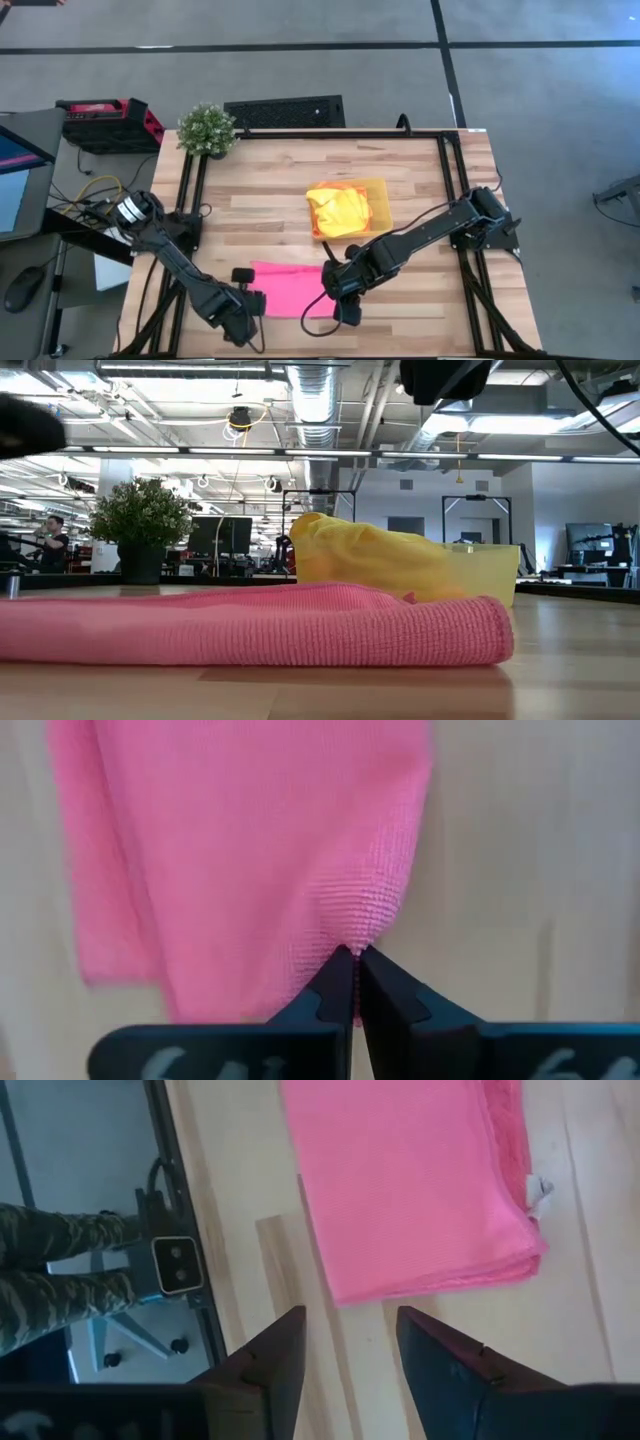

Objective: Fold microfiber towels
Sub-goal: Fold the pink microfiber towel

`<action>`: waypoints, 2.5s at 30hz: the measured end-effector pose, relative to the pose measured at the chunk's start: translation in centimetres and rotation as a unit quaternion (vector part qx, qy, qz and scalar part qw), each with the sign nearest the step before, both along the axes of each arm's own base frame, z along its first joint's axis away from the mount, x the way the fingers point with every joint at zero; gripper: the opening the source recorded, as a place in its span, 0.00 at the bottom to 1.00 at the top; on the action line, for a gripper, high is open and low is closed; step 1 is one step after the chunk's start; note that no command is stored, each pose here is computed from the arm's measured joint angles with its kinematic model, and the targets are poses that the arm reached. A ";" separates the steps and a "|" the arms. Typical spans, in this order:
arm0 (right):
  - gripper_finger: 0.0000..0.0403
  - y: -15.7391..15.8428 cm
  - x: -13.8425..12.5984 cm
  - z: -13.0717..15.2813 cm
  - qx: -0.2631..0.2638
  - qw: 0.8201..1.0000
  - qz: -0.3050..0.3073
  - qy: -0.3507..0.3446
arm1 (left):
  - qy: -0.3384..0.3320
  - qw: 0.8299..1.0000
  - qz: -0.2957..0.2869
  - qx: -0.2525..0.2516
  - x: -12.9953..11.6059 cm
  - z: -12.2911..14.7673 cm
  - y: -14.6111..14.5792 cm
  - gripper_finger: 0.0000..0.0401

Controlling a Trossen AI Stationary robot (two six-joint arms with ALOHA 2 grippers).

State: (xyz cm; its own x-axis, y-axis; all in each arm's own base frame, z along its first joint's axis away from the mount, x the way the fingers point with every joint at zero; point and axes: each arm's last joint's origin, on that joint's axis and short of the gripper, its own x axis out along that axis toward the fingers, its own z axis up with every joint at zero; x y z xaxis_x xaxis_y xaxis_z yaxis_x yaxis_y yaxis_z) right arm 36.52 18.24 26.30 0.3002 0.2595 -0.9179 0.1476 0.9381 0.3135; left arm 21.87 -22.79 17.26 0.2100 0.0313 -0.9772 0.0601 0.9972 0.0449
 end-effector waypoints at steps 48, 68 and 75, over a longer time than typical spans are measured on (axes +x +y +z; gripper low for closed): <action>0.42 -0.2 -5.1 2.9 -0.116 0.989 -0.069 0.052 | -0.281 0.949 -0.142 -0.021 14.7 4.9 7.1 0.00; 0.42 0.0 -5.2 2.9 -0.117 0.990 -0.067 0.051 | -0.283 0.948 -0.141 -0.034 15.7 3.5 6.6 0.22; 0.41 0.0 -5.3 2.9 -0.118 0.990 -0.066 0.051 | -0.284 0.953 -0.094 -0.058 15.8 3.5 6.6 0.36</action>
State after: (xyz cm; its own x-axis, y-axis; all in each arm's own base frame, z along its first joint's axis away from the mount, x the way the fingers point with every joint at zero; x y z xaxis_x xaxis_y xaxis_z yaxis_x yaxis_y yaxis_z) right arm 31.27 18.21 29.21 0.2208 -0.0004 -0.9753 0.2930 0.9538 0.0659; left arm 37.65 -16.24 20.81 0.6964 -0.1605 -0.6995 0.2371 0.9714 0.0133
